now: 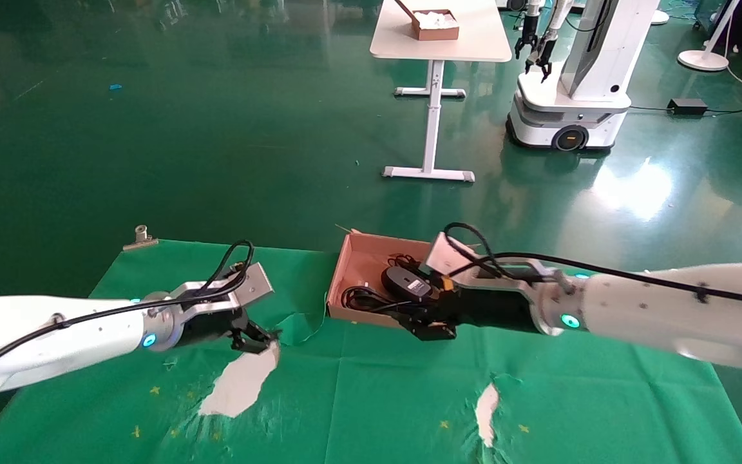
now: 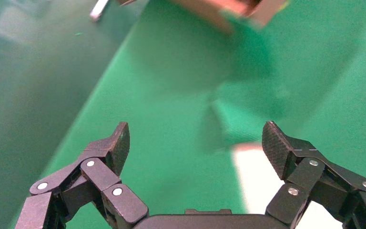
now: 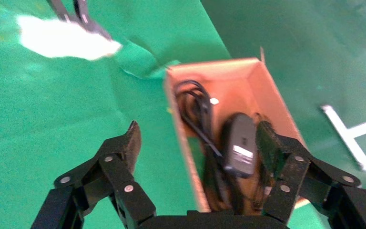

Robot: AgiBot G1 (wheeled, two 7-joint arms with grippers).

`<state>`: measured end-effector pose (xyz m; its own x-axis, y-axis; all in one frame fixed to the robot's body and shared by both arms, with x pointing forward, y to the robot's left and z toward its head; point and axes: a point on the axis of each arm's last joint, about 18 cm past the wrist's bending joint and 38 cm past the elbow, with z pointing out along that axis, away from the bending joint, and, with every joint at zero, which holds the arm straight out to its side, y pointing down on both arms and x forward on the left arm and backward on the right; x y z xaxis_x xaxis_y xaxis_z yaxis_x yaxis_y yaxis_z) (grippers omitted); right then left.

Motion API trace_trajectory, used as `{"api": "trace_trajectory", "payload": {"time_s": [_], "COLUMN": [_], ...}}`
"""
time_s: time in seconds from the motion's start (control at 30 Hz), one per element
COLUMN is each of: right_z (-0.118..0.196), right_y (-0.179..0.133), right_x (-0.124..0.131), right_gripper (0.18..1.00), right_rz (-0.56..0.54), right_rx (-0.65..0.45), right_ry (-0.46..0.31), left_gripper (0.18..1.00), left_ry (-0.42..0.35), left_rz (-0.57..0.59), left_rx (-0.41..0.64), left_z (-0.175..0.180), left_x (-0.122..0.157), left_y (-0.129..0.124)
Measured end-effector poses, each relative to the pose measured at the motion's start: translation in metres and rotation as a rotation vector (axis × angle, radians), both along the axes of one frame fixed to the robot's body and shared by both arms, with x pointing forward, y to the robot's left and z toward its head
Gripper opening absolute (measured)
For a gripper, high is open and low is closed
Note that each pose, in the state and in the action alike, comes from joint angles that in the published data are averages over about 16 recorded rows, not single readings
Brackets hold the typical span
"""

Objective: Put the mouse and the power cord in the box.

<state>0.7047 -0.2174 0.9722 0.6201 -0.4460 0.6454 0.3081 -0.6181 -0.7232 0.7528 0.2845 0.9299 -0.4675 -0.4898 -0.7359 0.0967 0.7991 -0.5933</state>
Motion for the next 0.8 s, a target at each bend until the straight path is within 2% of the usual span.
{"api": "trace_trajectory", "payload": {"time_s": [0.3, 0.5, 0.8], "right_z": [-0.003, -0.002, 0.004], "right_y": [-0.022, -0.036, -0.056], "right_x": [-0.039, -0.069, -0.121], "right_gripper": [0.913, 0.969, 0.998], "right_rz": [0.111, 0.193, 0.324], "right_rx": [0.131, 0.201, 0.277], "right_ry": [0.05, 0.07, 0.082], "left_gripper": [1.001, 1.001, 1.001], "left_ry": [0.084, 0.115, 0.131], "left_rz": [-0.15, -0.261, -0.439], "left_rx": [-0.221, -0.342, -0.475], "left_z": [-0.007, -0.001, 0.016], "left_x": [-0.036, -0.066, -0.119], "left_y": [-0.008, -0.01, -0.007]}}
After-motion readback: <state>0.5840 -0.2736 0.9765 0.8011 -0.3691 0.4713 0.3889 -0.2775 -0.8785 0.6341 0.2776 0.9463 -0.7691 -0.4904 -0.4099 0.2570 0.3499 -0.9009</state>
